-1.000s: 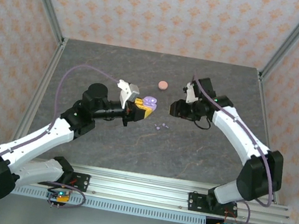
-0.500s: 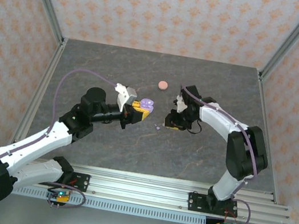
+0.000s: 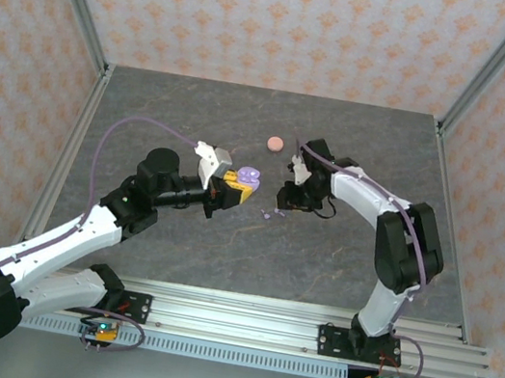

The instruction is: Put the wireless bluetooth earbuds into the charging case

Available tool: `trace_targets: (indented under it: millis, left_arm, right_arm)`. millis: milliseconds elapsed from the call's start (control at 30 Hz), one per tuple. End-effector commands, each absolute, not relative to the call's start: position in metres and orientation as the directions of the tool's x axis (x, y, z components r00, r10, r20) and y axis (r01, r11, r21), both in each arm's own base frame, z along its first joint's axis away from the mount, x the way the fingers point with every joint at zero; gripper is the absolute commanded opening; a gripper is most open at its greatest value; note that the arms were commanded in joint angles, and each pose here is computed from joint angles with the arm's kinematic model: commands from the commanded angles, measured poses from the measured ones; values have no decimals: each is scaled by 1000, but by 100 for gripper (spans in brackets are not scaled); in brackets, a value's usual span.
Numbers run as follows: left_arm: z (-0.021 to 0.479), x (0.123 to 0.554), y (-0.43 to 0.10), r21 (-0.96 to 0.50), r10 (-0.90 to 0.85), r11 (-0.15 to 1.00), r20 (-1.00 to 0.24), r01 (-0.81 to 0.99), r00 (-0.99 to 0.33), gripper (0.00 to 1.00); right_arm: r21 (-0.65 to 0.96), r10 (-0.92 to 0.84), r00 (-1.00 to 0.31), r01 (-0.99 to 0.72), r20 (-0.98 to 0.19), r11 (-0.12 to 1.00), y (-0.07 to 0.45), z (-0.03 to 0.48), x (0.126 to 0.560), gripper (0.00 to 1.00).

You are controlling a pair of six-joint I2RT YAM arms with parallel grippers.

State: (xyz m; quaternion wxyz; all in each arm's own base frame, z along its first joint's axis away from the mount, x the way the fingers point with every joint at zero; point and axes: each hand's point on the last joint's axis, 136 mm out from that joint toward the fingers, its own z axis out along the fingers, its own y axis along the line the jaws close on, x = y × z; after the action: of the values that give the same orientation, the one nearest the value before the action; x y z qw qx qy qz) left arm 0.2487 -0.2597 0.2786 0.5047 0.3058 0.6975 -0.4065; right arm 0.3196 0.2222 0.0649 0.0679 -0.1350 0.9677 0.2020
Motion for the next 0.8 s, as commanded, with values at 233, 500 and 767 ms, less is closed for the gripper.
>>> trace_targets:
  millis: [233, 500, 767]
  left_arm:
    - [295, 254, -260, -233, -4, 499, -964, 835, -267, 17]
    - [296, 255, -259, -240, -5, 506, -961, 828, -276, 17]
    - [294, 256, -259, -243, -3, 513, -960, 823, -281, 17]
  right_arm:
    - [279, -368, -917, -398, -156, 874, 222, 50, 323, 43]
    - [210, -371, -918, -394, -141, 895, 217, 37, 331, 43]
    - [223, -385, -916, -402, -117, 888, 220, 30, 328, 43]
